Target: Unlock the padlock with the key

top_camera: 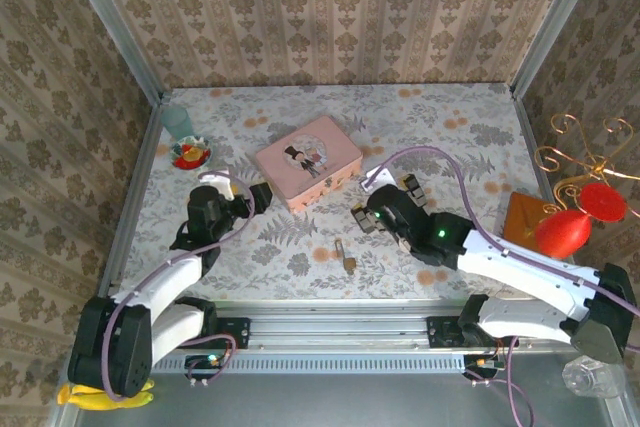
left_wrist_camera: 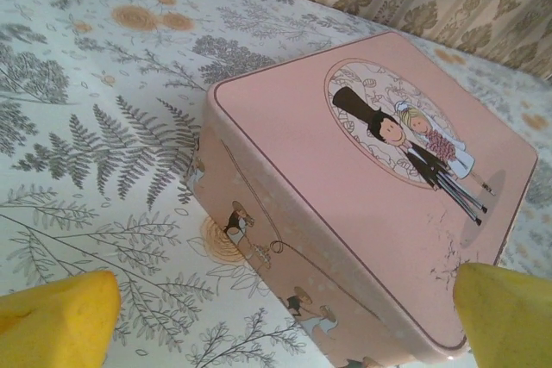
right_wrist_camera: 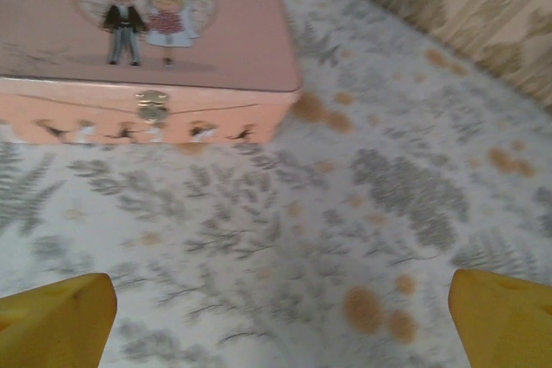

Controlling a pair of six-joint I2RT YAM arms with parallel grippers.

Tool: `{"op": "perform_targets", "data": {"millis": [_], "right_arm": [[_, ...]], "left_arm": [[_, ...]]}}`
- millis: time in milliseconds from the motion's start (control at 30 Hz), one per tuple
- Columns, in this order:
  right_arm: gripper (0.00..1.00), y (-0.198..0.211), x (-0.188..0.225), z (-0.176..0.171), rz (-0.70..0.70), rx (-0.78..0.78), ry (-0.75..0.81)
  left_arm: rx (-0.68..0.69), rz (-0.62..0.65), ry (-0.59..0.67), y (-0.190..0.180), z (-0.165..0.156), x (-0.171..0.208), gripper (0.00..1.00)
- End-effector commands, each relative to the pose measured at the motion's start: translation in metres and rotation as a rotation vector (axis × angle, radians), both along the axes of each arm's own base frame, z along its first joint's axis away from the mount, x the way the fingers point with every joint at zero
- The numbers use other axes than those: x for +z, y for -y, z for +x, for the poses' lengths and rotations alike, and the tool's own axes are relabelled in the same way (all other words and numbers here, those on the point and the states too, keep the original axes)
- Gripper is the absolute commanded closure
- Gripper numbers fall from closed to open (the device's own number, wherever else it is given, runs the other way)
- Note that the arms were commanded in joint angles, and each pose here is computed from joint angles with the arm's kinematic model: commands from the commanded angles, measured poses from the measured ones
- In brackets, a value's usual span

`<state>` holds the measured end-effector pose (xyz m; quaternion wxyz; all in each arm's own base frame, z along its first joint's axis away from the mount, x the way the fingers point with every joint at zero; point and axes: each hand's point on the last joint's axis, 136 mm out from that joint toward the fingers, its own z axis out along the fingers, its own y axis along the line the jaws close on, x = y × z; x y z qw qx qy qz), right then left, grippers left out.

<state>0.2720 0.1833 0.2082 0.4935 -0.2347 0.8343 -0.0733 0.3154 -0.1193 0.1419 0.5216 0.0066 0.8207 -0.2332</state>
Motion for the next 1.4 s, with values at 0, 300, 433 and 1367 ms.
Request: {"op": "perform_targets", "data": {"millis": [0, 300, 433, 1367], "right_arm": [[0.00, 0.027, 0.024, 0.021, -0.093, -0.104, 0.202], [0.00, 0.096, 0.008, 0.047, -0.074, -0.347, 0.202], [0.00, 0.106, -0.004, 0.052, -0.099, -0.353, 0.247], [0.00, 0.149, -0.079, 0.094, 0.058, -0.311, 0.271]], "left_arm": [[0.059, 0.135, 0.063, -0.011, -0.001, 0.017, 0.00], [0.357, 0.259, 0.214, -0.053, -0.002, 0.068, 0.00], [0.374, 0.373, 0.329, -0.053, 0.013, 0.084, 0.00], [0.350, 0.648, 0.268, -0.095, 0.047, 0.017, 0.00]]}}
